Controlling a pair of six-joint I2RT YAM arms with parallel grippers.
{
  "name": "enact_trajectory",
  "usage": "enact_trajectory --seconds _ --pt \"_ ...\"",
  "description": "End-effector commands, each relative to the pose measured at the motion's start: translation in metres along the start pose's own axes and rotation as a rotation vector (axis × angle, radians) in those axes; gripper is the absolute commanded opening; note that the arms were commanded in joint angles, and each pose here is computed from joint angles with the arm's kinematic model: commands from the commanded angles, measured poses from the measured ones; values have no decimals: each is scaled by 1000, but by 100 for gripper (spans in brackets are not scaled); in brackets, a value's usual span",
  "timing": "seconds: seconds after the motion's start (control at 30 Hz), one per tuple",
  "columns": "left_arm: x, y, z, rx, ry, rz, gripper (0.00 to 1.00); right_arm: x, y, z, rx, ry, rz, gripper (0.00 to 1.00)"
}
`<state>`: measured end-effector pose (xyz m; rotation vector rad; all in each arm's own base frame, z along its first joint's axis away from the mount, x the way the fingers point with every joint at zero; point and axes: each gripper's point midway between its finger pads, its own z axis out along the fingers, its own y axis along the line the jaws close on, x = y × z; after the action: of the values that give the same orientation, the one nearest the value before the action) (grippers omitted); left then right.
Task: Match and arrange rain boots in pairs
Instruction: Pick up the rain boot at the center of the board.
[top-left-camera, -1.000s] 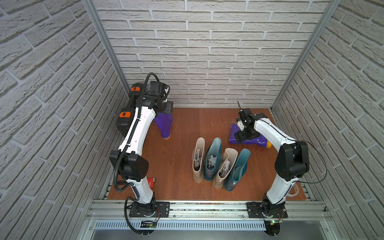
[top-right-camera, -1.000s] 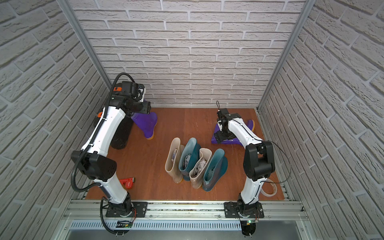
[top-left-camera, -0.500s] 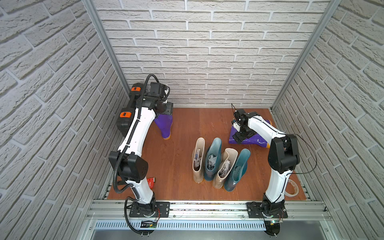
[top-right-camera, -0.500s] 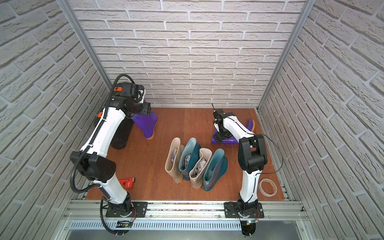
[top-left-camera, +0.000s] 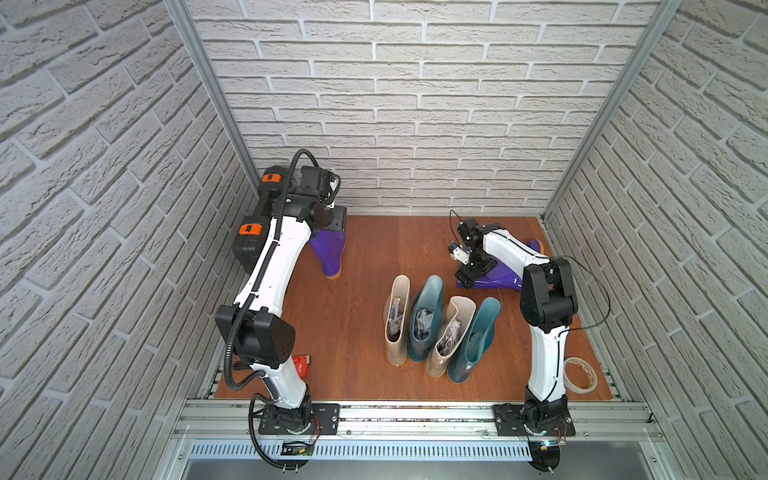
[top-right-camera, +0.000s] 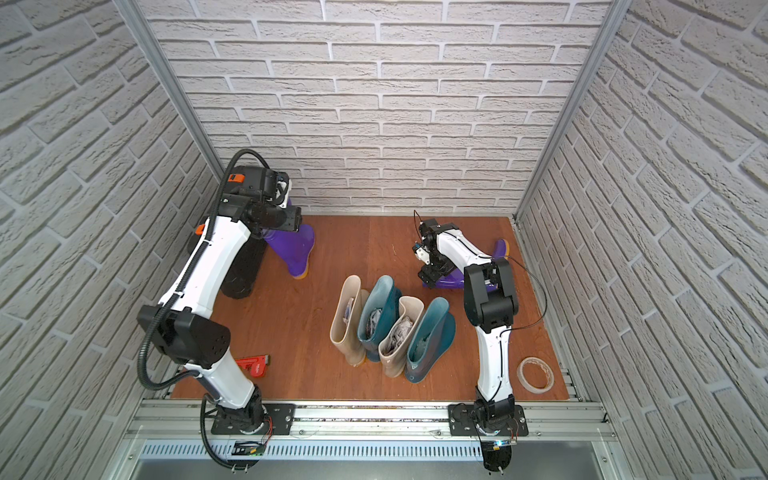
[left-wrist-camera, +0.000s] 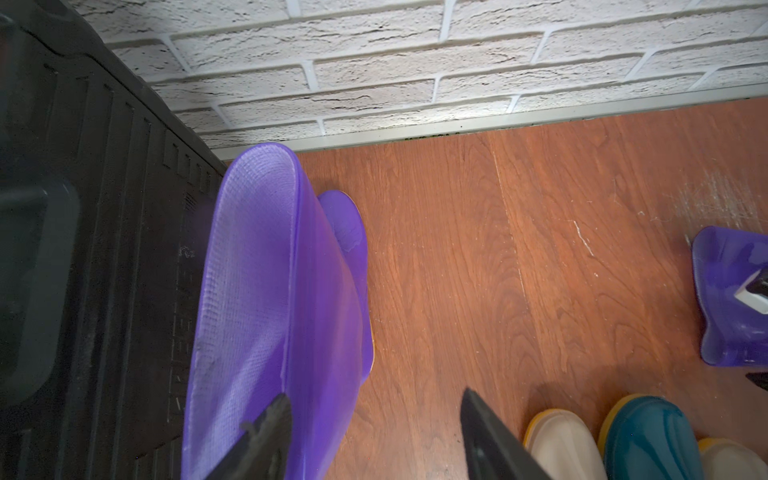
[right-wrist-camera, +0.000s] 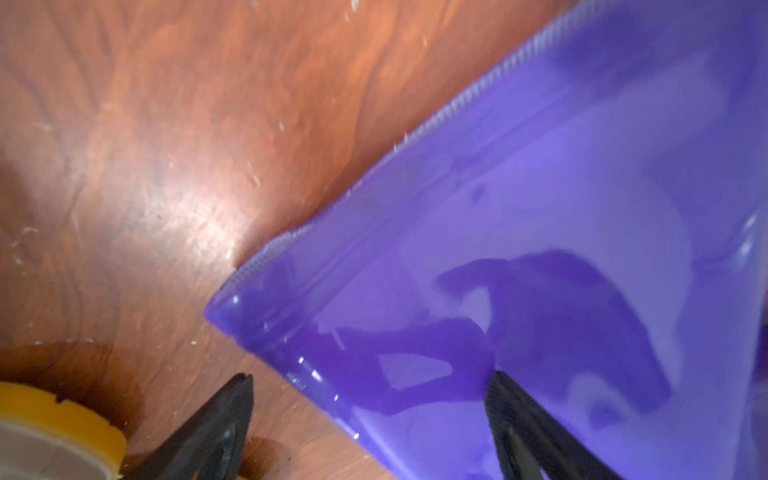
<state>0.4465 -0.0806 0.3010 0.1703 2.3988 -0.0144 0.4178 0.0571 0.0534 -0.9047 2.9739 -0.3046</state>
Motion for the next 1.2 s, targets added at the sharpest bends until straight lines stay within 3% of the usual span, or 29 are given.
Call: enact_trajectory --seconds 0.0,0.3,0.4,0.47,0.5,0.63,0.8,1.17 --pt "-8 -1 -14 -1 -53 6 64 -7 1 5 5 6 -51 86" --pt "-8 1 -13 -9 -52 15 58 -5 2 20 2 46 -51 62" --pt "-8 1 -15 -8 -53 13 54 -6 1 20 7 46 -44 44" --pt "-8 1 -17 -8 -56 13 52 -6 -1 20 15 44 -36 22" --pt "-7 0 -17 -8 -56 14 52 -6 -2 20 20 47 -34 17" --pt "-6 0 -21 -7 -61 14 50 -8 -4 16 5 29 -7 7" --pt "-14 -3 -35 0 -95 13 49 -17 -15 -14 0 -65 53 6" --pt "-37 -42 -70 115 -175 -7 59 -26 -49 -128 64 -377 234 6"
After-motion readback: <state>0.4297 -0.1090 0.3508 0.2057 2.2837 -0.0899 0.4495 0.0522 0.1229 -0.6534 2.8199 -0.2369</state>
